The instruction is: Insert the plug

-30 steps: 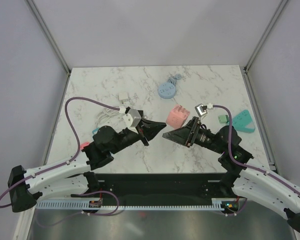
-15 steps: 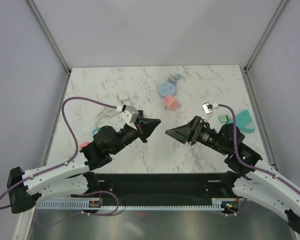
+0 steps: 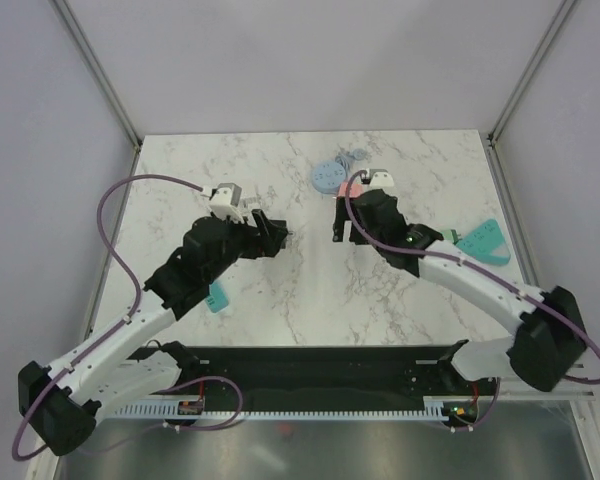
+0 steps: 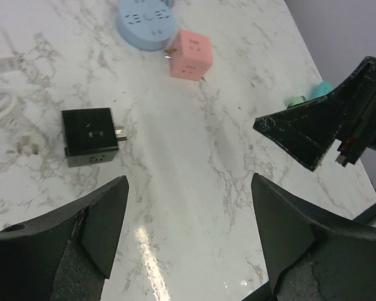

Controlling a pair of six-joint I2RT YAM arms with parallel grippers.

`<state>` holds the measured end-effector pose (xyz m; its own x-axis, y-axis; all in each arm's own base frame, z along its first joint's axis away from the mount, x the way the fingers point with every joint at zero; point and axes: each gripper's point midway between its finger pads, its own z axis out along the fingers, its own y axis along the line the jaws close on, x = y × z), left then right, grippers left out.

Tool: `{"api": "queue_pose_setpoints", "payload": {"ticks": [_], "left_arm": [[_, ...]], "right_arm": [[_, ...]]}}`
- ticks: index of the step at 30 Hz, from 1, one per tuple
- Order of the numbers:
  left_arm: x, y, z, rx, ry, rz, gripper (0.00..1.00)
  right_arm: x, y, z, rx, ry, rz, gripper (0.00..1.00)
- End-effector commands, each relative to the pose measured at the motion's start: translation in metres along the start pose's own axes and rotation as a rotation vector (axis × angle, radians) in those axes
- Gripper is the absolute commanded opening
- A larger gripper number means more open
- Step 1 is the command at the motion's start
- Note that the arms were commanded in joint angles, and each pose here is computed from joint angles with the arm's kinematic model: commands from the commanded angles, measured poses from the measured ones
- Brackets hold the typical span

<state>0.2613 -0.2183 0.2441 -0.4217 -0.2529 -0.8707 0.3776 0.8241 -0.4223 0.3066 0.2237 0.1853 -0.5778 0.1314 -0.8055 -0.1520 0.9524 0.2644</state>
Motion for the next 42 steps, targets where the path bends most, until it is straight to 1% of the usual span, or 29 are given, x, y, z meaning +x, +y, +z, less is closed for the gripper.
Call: {"api": "queue_pose_setpoints", "payload": {"ticks": [1,2,3,4,6,7,9,10,11,12,13,14,16,17,19,20,24,25,29,31,33,34,35,37,38,39,40,41,42], "left_arm": [[0.001,0.011,-0.004,0.014,0.099,-0.164,0.86],[0.0,0.012,-0.004,0.019,0.104,-0.159,0.86],[0.001,0.014,-0.004,0.024,0.119,-0.161,0.86],[0.002,0.014,-0.003,0.027,0.131,-0.156,0.86],[0.005,0.011,-0.002,0.043,0.153,-0.147,0.86],[0.003,0.01,-0.002,0.049,0.155,-0.145,0.86],[0.007,0.005,-0.001,0.075,0.176,-0.141,0.86],[0.007,0.003,0.0,0.088,0.18,-0.138,0.86],[0.009,0.003,0.001,0.091,0.188,-0.135,0.86],[0.009,0.002,0.001,0.095,0.19,-0.135,0.86],[0.01,0.004,0.002,0.093,0.188,-0.134,0.86],[0.011,0.004,0.002,0.094,0.19,-0.129,0.86],[0.012,0.005,0.004,0.09,0.191,-0.123,0.86],[0.012,0.006,0.004,0.092,0.189,-0.114,0.86],[0.012,0.007,0.006,0.085,0.19,-0.11,0.86],[0.013,0.007,0.006,0.087,0.193,-0.112,0.86],[0.013,0.003,0.007,0.106,0.198,-0.12,0.86],[0.013,0.004,0.007,0.106,0.196,-0.12,0.86],[0.013,0.005,0.01,0.098,0.19,-0.124,0.86],[0.012,0.003,0.011,0.105,0.192,-0.139,0.86],[0.013,-0.001,0.01,0.124,0.204,-0.152,0.86],[0.014,-0.002,0.01,0.128,0.212,-0.16,0.86],[0.013,-0.002,0.009,0.13,0.219,-0.183,0.86],[0.014,-0.001,0.007,0.129,0.233,-0.224,0.86],[0.013,0.002,0.006,0.134,0.242,-0.243,0.86],[0.011,0.002,0.006,0.134,0.245,-0.257,0.86],[0.011,0.004,0.005,0.132,0.253,-0.282,0.86],[0.006,0.008,0.004,0.137,0.252,-0.301,0.86],[0.004,0.009,0.003,0.141,0.254,-0.315,0.86]], "right_arm": [[-0.021,-0.041,0.045,0.141,0.012,-0.106,0.95],[-0.033,-0.04,0.056,0.091,0.01,-0.093,0.95],[-0.034,-0.039,0.065,0.064,0.023,-0.116,0.94],[-0.035,-0.041,0.074,0.035,0.039,-0.212,0.94],[-0.035,-0.048,0.095,0.02,0.079,-0.309,0.94],[-0.026,-0.056,0.108,0.012,0.118,-0.392,0.94],[-0.034,-0.062,0.12,-0.029,0.124,-0.445,0.96],[-0.028,-0.071,0.13,-0.042,0.152,-0.496,0.97],[-0.033,-0.066,0.135,-0.084,0.144,-0.515,0.97],[-0.028,-0.06,0.14,-0.157,0.16,-0.53,0.98],[-0.018,-0.061,0.149,-0.187,0.19,-0.554,0.98],[-0.025,-0.066,0.155,-0.195,0.182,-0.581,0.98],[-0.019,-0.077,0.169,-0.22,0.214,-0.592,0.98],[-0.028,-0.075,0.173,-0.246,0.2,-0.623,0.98],[-0.022,-0.075,0.182,-0.301,0.211,-0.642,0.98],[-0.03,-0.078,0.186,-0.308,0.194,-0.661,0.98],[-0.025,-0.085,0.198,-0.394,0.191,-0.743,0.98],[-0.021,-0.091,0.204,-0.409,0.199,-0.731,0.98],[-0.025,-0.076,0.213,-0.541,0.165,-0.709,0.98],[-0.022,-0.073,0.22,-0.574,0.164,-0.713,0.96],[-0.019,-0.069,0.222,-0.605,0.163,-0.706,0.91],[-0.019,-0.069,0.223,-0.613,0.17,-0.704,0.87],[-0.017,-0.067,0.222,-0.624,0.171,-0.702,0.71],[-0.018,-0.06,0.214,-0.654,0.159,-0.699,0.56],[-0.019,-0.058,0.209,-0.661,0.156,-0.69,0.46],[-0.031,-0.052,0.198,-0.663,0.124,-0.7,0.4],[-0.022,-0.051,0.19,-0.677,0.132,-0.693,0.33],[-0.022,-0.047,0.181,-0.685,0.127,-0.689,0.23],[-0.04,-0.037,0.16,-0.688,0.077,-0.711,0.19]]}}
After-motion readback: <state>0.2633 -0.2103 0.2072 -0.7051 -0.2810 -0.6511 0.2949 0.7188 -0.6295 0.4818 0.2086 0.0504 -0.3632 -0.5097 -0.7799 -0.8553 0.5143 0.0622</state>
